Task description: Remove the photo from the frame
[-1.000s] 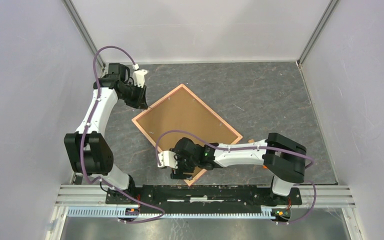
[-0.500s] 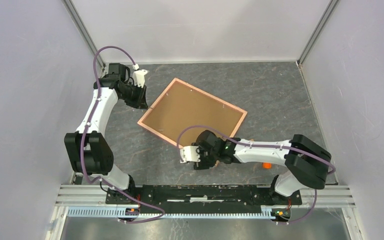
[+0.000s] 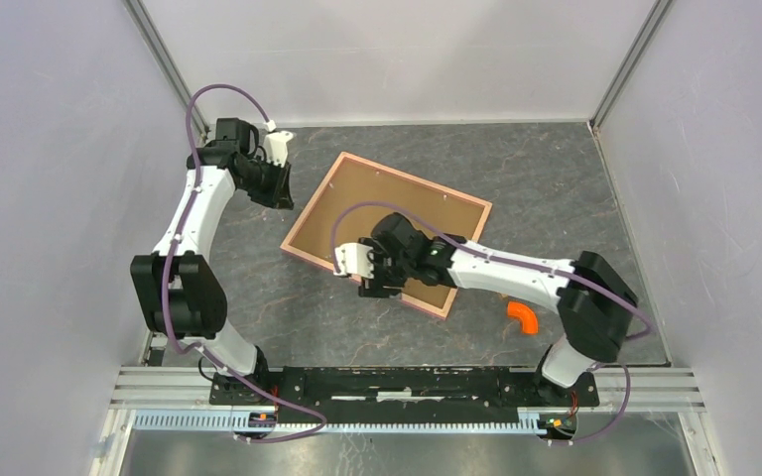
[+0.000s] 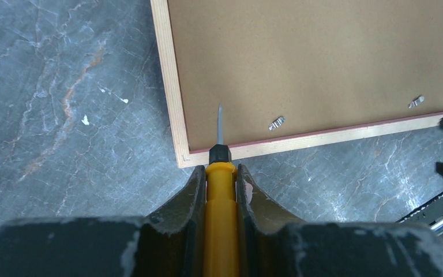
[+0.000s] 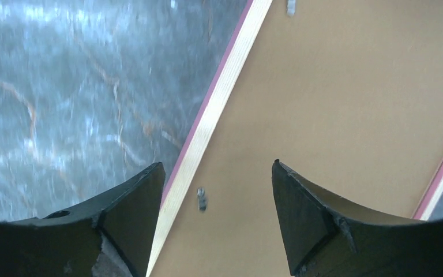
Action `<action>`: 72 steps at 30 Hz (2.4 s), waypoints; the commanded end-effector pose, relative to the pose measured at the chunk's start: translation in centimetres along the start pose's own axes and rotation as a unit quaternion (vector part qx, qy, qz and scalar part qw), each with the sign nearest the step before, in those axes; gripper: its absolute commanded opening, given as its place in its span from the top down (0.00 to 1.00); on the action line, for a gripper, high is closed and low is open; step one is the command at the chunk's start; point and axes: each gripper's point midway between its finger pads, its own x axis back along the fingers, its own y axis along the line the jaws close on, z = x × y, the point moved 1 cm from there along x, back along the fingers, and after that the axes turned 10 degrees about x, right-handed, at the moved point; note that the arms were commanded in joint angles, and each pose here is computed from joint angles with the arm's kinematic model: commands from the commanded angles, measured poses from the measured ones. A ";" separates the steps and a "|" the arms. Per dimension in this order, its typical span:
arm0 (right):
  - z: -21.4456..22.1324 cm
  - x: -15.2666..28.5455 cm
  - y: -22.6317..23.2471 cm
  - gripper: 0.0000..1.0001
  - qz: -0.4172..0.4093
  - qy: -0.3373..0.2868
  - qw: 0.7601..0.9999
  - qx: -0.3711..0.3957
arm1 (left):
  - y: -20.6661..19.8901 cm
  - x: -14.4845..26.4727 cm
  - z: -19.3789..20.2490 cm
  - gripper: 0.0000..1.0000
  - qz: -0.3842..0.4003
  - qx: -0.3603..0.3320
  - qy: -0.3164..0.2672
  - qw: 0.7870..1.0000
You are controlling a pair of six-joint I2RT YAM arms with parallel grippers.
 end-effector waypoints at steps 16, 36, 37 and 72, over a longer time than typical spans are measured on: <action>1.8 -8.8 2.0 0.54 -0.056 0.064 0.995 -0.053 | -0.5 1.4 -1.5 0.98 -0.002 -0.020 -0.021 1.000; 5.3 -5.0 9.0 1.00 -0.147 0.067 0.987 0.020 | -0.8 -1.7 0.2 0.98 -0.128 -0.193 0.078 0.970; 5.3 -5.1 9.1 1.00 -0.149 0.068 0.986 0.019 | -1.0 -2.0 -0.1 0.98 -0.136 -0.203 0.074 0.967; 5.4 -4.4 11.1 1.00 -0.209 0.055 0.976 0.034 | 2.3 -8.6 -1.0 0.98 -0.194 -0.225 0.131 0.946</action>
